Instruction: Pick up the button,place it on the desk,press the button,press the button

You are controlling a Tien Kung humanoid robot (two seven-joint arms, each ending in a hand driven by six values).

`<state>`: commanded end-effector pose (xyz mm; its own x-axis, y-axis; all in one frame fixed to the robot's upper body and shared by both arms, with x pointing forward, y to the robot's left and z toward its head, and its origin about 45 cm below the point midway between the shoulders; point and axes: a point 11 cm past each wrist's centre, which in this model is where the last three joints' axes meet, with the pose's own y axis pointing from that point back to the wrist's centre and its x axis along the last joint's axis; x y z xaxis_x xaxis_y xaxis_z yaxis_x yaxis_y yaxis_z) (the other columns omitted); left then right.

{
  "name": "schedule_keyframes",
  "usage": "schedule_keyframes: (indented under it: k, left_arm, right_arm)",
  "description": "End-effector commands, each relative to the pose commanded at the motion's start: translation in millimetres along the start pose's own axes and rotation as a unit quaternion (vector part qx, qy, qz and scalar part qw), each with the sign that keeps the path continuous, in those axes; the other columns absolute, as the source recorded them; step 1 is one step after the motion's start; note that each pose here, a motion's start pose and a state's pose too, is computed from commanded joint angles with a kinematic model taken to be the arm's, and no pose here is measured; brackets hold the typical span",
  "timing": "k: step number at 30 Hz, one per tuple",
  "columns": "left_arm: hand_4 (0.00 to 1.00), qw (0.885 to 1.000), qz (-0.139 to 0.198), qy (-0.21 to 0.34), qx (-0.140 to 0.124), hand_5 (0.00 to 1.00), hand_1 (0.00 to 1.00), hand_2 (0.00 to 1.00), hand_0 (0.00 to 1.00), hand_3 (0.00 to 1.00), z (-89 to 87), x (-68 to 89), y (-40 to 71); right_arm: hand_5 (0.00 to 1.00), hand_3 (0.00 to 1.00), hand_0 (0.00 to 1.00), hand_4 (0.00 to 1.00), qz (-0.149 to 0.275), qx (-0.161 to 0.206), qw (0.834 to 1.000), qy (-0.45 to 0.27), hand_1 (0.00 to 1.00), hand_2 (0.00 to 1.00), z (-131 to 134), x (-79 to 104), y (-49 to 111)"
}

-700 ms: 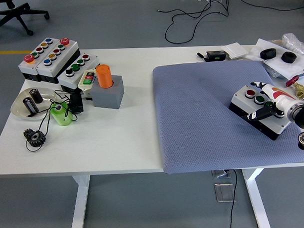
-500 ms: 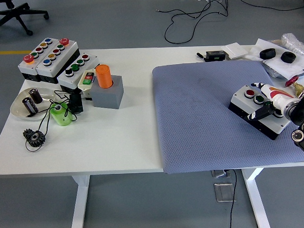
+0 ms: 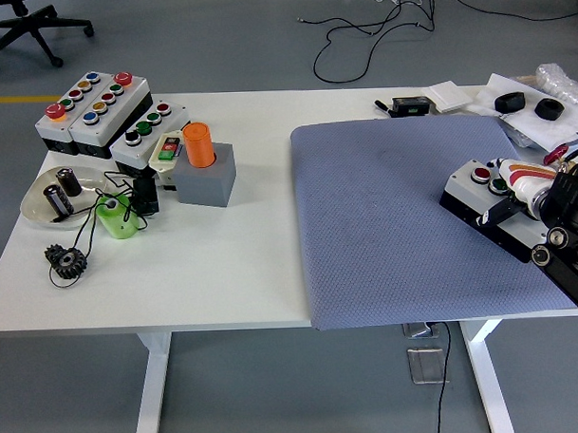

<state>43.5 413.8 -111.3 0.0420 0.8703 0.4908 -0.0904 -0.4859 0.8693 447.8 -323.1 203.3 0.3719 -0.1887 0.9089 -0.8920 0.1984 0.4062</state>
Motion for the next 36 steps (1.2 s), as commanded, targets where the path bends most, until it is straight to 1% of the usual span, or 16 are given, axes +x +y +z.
schedule_keyframes:
  k: [2,3,8,9,14,15,17,20,21,23,26,27,30,32,35,36]
  left_arm:
    - [0.272,1.0,0.0,0.0,0.0,0.98,0.543,0.506,0.6,0.453,0.0,0.2,0.0]
    - [0.272,1.0,0.0,0.001,0.0,0.98,0.542,0.504,0.6,0.452,0.1,0.3,0.0]
    - [0.272,1.0,0.001,0.002,-0.002,0.98,0.542,0.504,0.6,0.452,0.9,0.7,-0.1]
    - [0.272,1.0,0.001,0.002,-0.002,0.98,0.541,0.505,0.6,0.448,0.9,0.8,-0.1]
    - [0.272,1.0,0.002,0.003,-0.003,0.98,0.541,0.505,0.6,0.448,1.6,1.1,-0.1]
    - [0.272,1.0,0.002,0.002,-0.003,0.98,0.54,0.503,0.6,0.448,2.4,1.2,-0.1]
    - [0.272,1.0,0.002,0.002,-0.003,0.98,0.54,0.503,0.6,0.448,2.7,1.2,-0.1]
    - [0.272,1.0,0.002,0.004,-0.003,0.98,0.54,0.503,0.6,0.448,3.4,1.0,0.0]
    - [0.272,1.0,0.002,0.004,-0.003,0.981,0.54,0.502,0.6,0.448,3.7,1.0,0.0]
    - [0.272,1.0,0.002,0.004,-0.003,0.981,0.54,0.502,0.6,0.448,4.8,1.2,0.0]
    - [0.272,1.0,0.003,0.005,-0.004,0.981,0.54,0.502,0.6,0.448,5.1,1.4,0.0]
    - [0.272,1.0,0.003,0.005,-0.004,0.98,0.54,0.501,0.6,0.447,5.3,1.6,0.0]
    - [0.272,1.0,0.004,0.004,-0.004,0.98,0.54,0.501,0.6,0.447,5.8,1.9,0.0]
    - [0.272,1.0,0.004,0.004,-0.005,0.98,0.54,0.501,0.6,0.447,6.2,2.1,0.0]
    - [0.272,1.0,0.004,0.007,-0.004,0.98,0.539,0.501,0.6,0.446,6.8,2.2,0.0]
    - [0.272,1.0,0.004,0.007,-0.004,0.98,0.539,0.501,0.6,0.446,6.8,2.2,0.0]
  right_arm:
    - [0.193,0.828,0.565,0.975,-0.004,-0.006,1.0,0.006,0.46,0.464,3,-2.4,-1.2]
    - [0.204,0.729,0.498,0.971,-0.005,-0.008,1.0,0.009,0.383,0.399,4,-3.1,-1.4]
    - [0.204,0.729,0.498,0.971,-0.006,-0.017,0.999,0.031,0.383,0.399,6,-3.4,-2.1]
    - [0.202,0.599,0.436,0.963,-0.006,-0.017,0.999,0.034,0.318,0.351,6,-3.2,-2.2]
    - [0.202,0.599,0.436,0.963,0.009,-0.021,0.998,0.057,0.318,0.351,6,0.0,-2.0]
    - [0.123,0.427,0.327,0.857,0.017,-0.022,0.998,0.058,0.211,0.279,6,1.3,-1.6]
    - [0.123,0.427,0.327,0.857,0.02,-0.022,0.998,0.059,0.211,0.279,6,2.0,-1.4]
    - [0.123,0.427,0.327,0.857,0.057,-0.006,0.998,0.039,0.211,0.279,4,10.9,2.5]
    - [0.036,0.401,0.297,0.684,0.063,0.003,0.997,0.033,0.146,0.249,3,12.7,3.6]
    - [0.036,0.401,0.297,0.684,0.081,0.042,0.996,0.014,0.146,0.249,-5,18.1,8.6]
    - [0.036,0.401,0.297,0.684,0.104,0.085,0.991,0.01,0.146,0.249,-16,24.0,15.9]
    - [0.069,0.403,0.327,0.591,0.111,0.108,0.988,0.01,0.131,0.245,-23,26.2,19.9]
    - [0.069,0.403,0.327,0.591,0.11,0.174,0.978,0.023,0.131,0.245,-40,27.4,31.1]
    - [0.069,0.403,0.327,0.591,0.106,0.228,0.967,0.048,0.131,0.245,-54,25.2,40.7]
    - [0.06,0.409,0.347,0.577,0.096,0.308,0.94,0.115,0.146,0.252,-72,19.2,58.2]
    - [0.06,0.409,0.347,0.577,0.094,0.316,0.936,0.119,0.146,0.252,-74,18.4,59.8]
